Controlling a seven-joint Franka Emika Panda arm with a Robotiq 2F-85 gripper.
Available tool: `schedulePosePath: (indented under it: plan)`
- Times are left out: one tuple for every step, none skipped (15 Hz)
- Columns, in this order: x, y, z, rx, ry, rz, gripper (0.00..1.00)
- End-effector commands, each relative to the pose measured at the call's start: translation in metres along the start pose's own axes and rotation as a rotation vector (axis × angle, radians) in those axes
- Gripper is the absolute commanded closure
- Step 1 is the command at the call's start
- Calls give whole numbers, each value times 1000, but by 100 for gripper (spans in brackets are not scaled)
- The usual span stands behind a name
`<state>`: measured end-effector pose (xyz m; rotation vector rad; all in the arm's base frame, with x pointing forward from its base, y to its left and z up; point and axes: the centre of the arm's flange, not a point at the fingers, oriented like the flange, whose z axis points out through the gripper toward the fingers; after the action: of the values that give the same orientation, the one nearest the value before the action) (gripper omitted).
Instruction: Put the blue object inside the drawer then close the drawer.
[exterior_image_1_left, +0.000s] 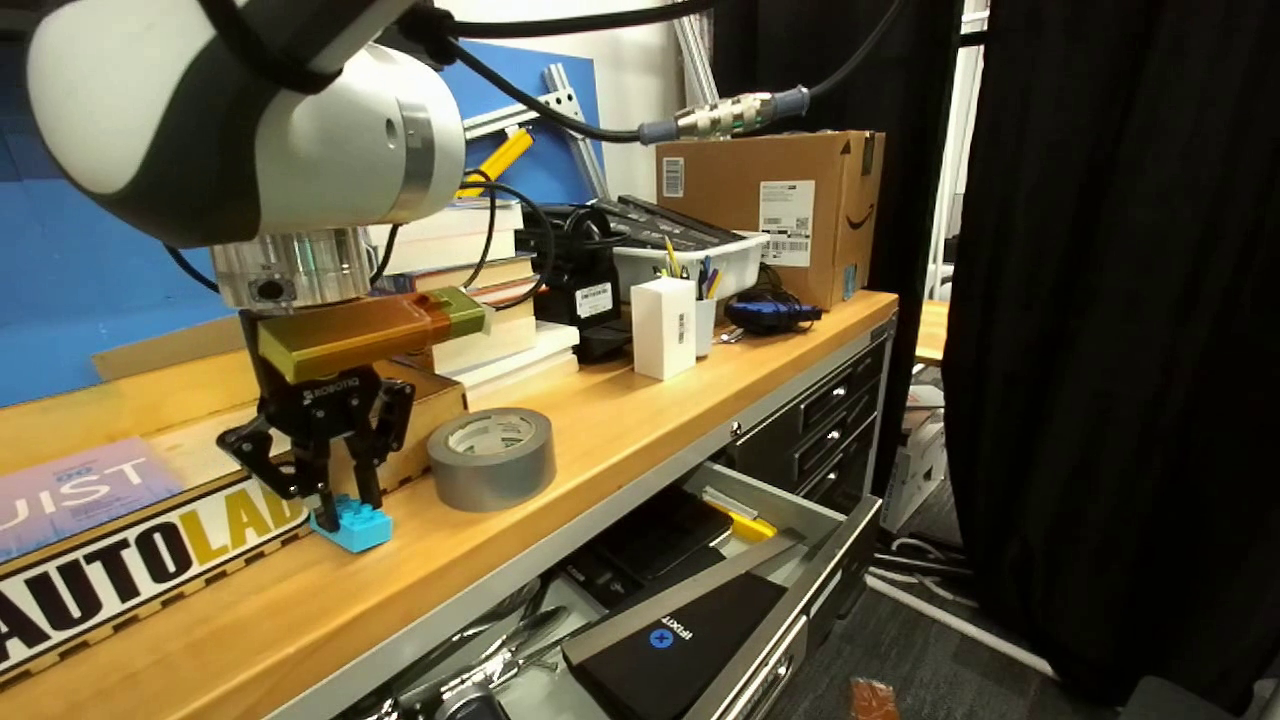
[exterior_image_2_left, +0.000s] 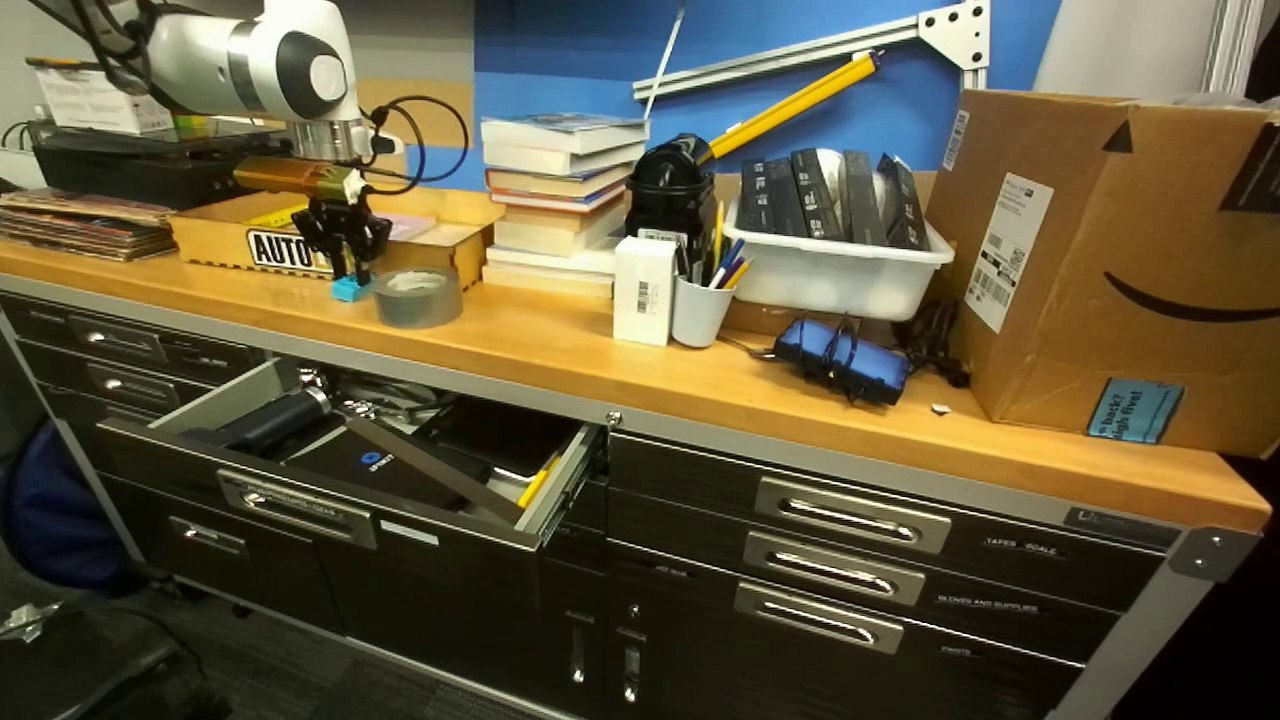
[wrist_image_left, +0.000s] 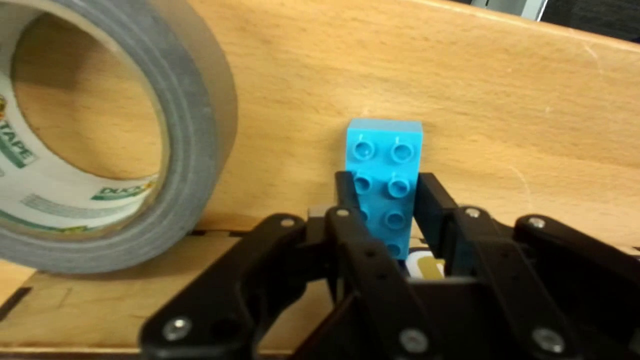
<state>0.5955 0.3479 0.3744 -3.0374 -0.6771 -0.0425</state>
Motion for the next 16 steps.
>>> schedulePosePath:
  plan:
    - [-3,27,-8,-10,10,53,85]
    - [-6,34,-10,-10,6,63,85]
    - [-12,44,-13,-9,-5,76,85]
    - [-20,51,-17,-3,-30,84,85]
    - [-34,54,-24,-3,-42,84,85]
    - [-44,56,-30,3,-55,79,85]
    - [-58,56,-36,3,-74,71,85]
    - [-68,55,-40,6,-91,69,85]
    - [-82,54,-45,13,-120,60,85]
    - [-93,52,-50,16,-141,51,85]
    - [-105,52,-54,17,-165,40,85]
    - [-117,53,-59,26,-188,24,85]
    - [-129,57,-60,19,-204,1,84]
    - [-138,64,-59,-15,-200,-8,84]
    - [-145,73,-55,-61,-176,19,84]
    - [-150,91,-46,-131,-153,85,83]
